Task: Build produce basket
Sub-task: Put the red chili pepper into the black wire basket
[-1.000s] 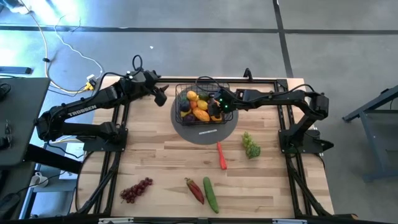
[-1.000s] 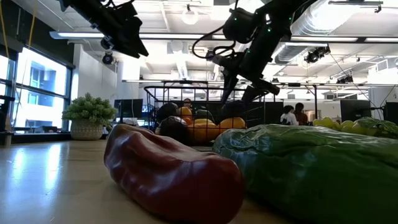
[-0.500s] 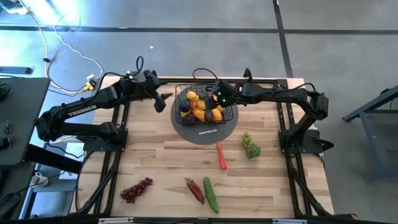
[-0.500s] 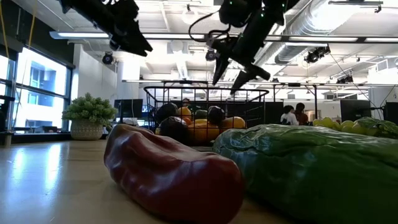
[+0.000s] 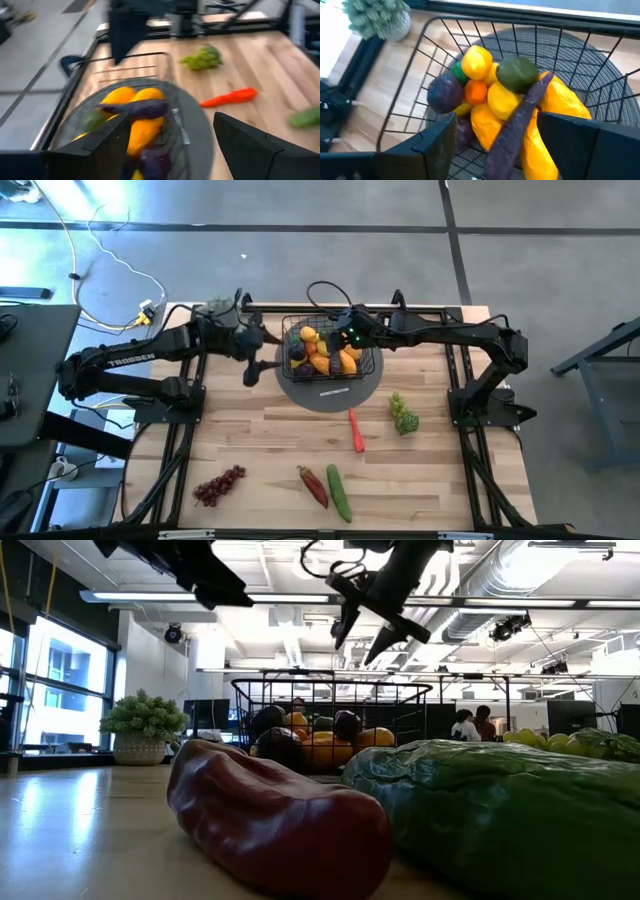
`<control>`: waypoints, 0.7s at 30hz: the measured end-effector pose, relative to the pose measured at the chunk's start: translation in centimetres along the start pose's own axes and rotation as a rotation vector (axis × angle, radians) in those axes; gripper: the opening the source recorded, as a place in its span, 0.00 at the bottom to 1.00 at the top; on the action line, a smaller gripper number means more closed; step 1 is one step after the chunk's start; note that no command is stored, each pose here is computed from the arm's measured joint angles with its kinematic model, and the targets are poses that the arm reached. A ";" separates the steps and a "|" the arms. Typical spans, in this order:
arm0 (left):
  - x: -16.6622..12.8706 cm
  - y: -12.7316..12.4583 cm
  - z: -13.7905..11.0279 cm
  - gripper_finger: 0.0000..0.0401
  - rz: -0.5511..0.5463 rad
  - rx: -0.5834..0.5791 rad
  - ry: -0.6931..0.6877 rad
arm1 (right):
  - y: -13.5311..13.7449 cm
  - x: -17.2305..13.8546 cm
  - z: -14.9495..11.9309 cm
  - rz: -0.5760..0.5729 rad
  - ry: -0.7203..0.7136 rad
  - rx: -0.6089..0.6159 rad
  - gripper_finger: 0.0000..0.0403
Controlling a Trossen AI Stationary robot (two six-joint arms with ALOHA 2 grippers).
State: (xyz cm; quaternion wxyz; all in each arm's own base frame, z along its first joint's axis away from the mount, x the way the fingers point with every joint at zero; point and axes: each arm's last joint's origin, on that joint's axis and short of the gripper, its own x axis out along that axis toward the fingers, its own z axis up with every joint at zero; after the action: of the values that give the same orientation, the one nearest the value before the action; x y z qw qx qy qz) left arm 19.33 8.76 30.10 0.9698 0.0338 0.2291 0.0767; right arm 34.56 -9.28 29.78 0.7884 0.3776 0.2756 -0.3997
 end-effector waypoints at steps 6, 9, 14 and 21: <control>0.4 -2.4 0.5 0.68 -0.113 0.082 -0.019 | 0.7 -1.4 1.1 0.003 -0.022 -0.020 0.64; 0.5 -3.4 0.8 0.68 -0.152 0.106 -0.041 | 0.8 -2.4 1.6 -0.022 -0.007 -0.049 0.64; 0.8 -5.0 1.2 0.68 -0.190 0.089 -0.056 | 1.5 -4.3 1.7 -0.039 0.031 -0.104 0.64; 1.5 -8.0 1.6 0.68 -0.290 0.109 -0.072 | 2.4 -5.6 0.0 -0.033 0.109 -0.171 0.64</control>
State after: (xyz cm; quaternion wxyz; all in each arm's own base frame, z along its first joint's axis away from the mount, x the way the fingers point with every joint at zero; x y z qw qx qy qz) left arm 22.42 1.02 30.08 0.9750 0.0555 0.2005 -0.0779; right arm 33.55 -6.01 34.84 0.7948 0.3256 0.3576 -0.3667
